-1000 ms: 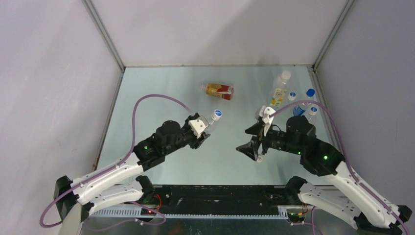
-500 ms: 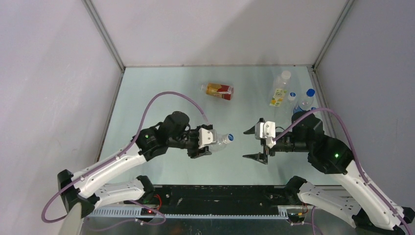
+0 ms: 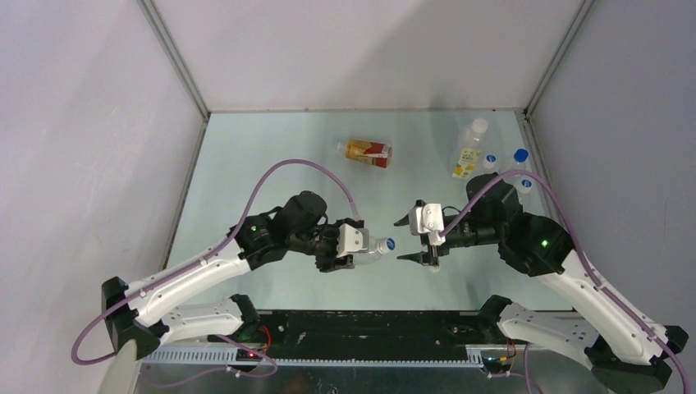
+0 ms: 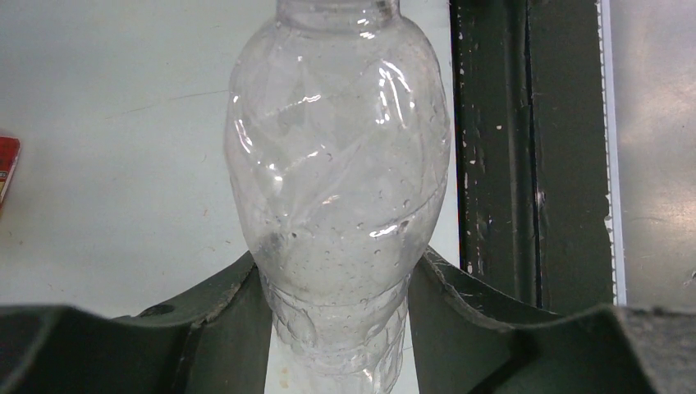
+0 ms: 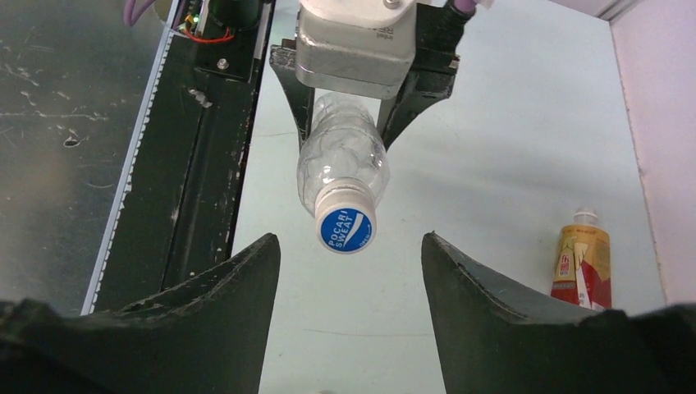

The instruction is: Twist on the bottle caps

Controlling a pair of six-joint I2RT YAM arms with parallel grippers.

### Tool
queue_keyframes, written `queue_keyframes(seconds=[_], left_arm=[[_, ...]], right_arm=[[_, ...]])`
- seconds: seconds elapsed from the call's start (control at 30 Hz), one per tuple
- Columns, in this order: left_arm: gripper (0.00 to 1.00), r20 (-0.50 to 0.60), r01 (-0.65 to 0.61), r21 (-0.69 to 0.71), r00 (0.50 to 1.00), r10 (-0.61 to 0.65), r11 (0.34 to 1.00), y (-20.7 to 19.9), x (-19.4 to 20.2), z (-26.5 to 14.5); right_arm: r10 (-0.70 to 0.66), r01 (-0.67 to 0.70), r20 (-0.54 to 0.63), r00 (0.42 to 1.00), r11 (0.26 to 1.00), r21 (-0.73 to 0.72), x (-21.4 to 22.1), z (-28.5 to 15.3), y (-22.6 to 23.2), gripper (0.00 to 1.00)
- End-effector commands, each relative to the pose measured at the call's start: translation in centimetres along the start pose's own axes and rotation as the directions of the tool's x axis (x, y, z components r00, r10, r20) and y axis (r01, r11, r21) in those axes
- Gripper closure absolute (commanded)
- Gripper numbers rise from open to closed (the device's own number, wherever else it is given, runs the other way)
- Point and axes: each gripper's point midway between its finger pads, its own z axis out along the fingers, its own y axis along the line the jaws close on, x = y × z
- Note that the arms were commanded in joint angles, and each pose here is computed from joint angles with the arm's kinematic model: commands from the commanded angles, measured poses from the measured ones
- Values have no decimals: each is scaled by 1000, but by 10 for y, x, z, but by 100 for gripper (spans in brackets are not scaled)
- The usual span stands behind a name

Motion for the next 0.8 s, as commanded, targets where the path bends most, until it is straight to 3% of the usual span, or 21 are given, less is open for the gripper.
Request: queue_keyframes(seconds=[0.0,0.5,0.77], left_arm=[[82,94,-46,-3,995,46,999,3,-32,-6],[82,117,-46,11,992,45,999,1,-40,-6],[82,132,-49,-12,990,51,999,6,-46,-7]], right_arm=[[-56,56,23,998,998,-12,-14,0,-1,36],[-76,75,-35,996,997,-27,-5,13,0,51],[-21,20,-42,999,1000,-19,-5,18,1,73]])
